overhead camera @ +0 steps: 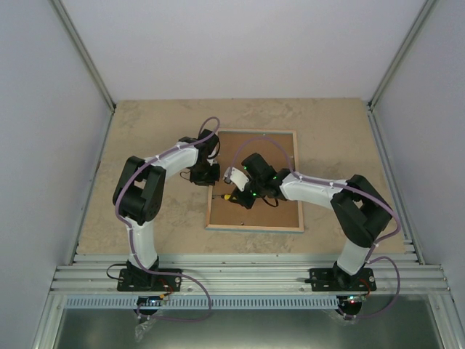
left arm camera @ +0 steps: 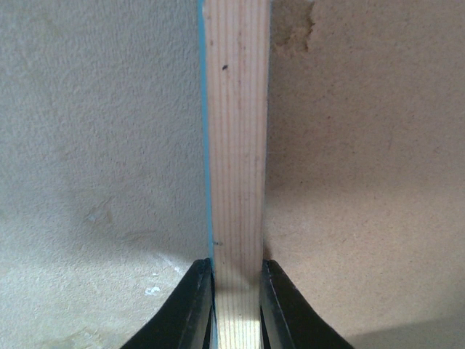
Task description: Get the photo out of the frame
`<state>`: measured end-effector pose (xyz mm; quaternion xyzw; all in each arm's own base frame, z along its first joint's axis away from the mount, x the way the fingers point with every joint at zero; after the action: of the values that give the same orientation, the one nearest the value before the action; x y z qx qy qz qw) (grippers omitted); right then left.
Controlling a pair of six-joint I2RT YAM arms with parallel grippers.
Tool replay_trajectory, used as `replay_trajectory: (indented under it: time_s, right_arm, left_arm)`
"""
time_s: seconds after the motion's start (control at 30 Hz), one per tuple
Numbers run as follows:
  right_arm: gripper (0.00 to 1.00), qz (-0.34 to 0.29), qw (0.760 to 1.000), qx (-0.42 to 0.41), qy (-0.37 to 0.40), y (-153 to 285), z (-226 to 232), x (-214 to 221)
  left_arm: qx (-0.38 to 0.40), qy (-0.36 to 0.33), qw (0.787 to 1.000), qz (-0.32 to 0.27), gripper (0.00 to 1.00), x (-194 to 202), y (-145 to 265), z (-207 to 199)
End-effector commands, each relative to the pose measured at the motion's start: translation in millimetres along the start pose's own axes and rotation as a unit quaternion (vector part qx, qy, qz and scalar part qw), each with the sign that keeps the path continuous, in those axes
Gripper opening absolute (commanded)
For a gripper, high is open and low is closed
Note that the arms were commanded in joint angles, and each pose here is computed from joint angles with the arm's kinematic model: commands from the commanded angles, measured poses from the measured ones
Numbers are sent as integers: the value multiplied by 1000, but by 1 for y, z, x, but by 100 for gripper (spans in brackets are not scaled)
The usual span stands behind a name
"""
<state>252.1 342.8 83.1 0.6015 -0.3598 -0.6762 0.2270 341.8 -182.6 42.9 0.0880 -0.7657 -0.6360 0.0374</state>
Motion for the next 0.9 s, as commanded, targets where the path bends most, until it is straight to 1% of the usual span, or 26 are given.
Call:
replay_trajectory:
  time_s: [0.0, 0.43, 0.7, 0.87]
  right_arm:
    - [1, 8, 987, -159, 25, 0, 80, 4]
    - [0, 15, 991, -135, 20, 6, 78, 10]
    - [1, 21, 994, -109, 13, 4, 70, 13]
    - [1, 14, 996, -93, 5, 8, 63, 11]
  left_arm:
    - [-11, -4, 1000, -12, 0, -8, -24, -1]
    - [-15, -6, 1000, -14, 0, -8, -24, 0]
    - [-15, -6, 1000, -13, 0, -8, -25, 0]
    - [-15, -5, 1000, -11, 0, -8, -26, 1]
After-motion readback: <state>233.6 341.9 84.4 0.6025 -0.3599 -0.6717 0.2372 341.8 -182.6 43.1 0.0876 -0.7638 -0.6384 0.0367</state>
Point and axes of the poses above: each gripper's point midway between its finger pads, its own y axis back along the fingers, its own z axis along the line the jaws close on, x = y × z, the point moved 2 cm from there along y, back along the fingers, and after that the axes turned 13 degrees about y, right-handed, at the moved point
